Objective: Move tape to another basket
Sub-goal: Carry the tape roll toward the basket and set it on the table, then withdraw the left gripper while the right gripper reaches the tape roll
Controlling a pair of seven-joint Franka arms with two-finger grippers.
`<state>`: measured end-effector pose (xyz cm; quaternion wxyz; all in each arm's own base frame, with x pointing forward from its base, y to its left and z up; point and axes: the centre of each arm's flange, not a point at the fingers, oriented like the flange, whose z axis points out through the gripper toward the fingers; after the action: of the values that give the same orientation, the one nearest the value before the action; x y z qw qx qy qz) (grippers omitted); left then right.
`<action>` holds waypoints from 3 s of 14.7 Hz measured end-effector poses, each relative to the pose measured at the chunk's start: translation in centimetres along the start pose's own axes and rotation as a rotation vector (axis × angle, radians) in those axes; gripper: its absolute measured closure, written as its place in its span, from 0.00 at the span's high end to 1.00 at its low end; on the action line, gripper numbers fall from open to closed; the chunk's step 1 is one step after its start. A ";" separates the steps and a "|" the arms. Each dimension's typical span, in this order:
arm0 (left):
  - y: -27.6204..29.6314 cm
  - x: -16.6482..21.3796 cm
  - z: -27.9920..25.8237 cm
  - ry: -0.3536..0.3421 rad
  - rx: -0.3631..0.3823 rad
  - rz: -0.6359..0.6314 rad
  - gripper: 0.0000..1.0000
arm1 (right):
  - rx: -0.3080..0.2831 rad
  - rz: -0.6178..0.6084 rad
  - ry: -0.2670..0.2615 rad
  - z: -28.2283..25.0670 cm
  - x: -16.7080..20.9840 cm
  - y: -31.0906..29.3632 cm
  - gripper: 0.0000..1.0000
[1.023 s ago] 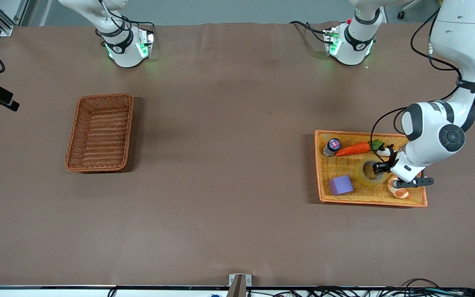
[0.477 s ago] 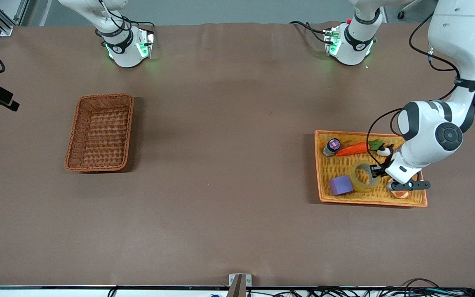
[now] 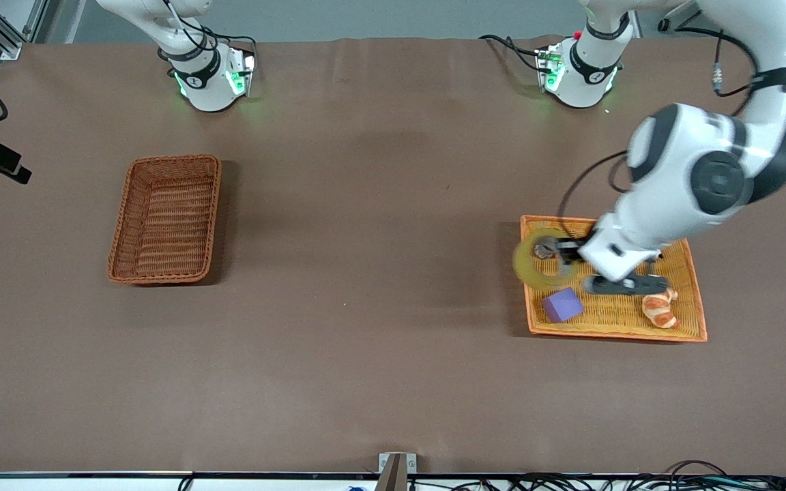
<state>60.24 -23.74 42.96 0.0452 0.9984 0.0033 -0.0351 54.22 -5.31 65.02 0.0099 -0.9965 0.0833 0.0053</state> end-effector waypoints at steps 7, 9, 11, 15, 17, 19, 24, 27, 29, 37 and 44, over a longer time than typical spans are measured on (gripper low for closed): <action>23.1 -5.9 13.3 -0.036 -0.062 -0.116 0.21 | 0.000 0.001 0.000 0.0 0.0 0.1 1.00; 26.9 -7.7 18.4 -0.002 -0.087 -0.124 0.21 | 0.000 0.001 0.000 0.0 0.0 0.1 1.00; 28.9 -9.5 23.0 0.004 -0.071 -0.116 0.21 | 0.000 0.001 0.000 0.0 0.0 0.1 1.00; 29.6 -10.1 25.3 0.046 -0.017 -0.066 0.33 | 0.000 0.001 0.001 0.0 0.0 0.1 1.00; 29.3 -9.0 24.1 0.100 0.001 -0.038 0.52 | 0.000 0.000 0.001 0.0 0.0 0.0 1.00; 28.4 -7.0 20.9 0.149 -0.010 -0.052 0.72 | 0.020 -0.008 -0.001 0.0 0.0 -0.5 1.00; 13.7 2.3 2.3 0.211 0.052 -0.150 1.00 | 0.070 -0.155 -0.040 2.5 -0.1 -9.3 1.00; 2.9 2.9 -7.8 0.178 0.125 -0.165 1.00 | 0.067 -0.228 -0.055 6.9 1.2 -15.5 1.00; -1.4 1.8 -12.7 0.177 0.146 -0.161 1.00 | 0.061 -0.219 -0.069 10.6 1.5 -20.6 1.00; -13.0 -2.7 -21.5 0.114 0.118 -0.051 1.00 | 0.000 -0.157 -0.074 28.7 -4.3 -41.7 1.00; -15.6 -6.0 -22.9 0.100 0.116 -0.005 1.00 | -0.006 -0.193 -0.042 40.4 -8.3 -44.0 1.00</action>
<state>55.70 -6.14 64.68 -0.0131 0.9998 0.0060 0.0148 52.95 40.30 25.56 0.0093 -0.9995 -0.0135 0.0253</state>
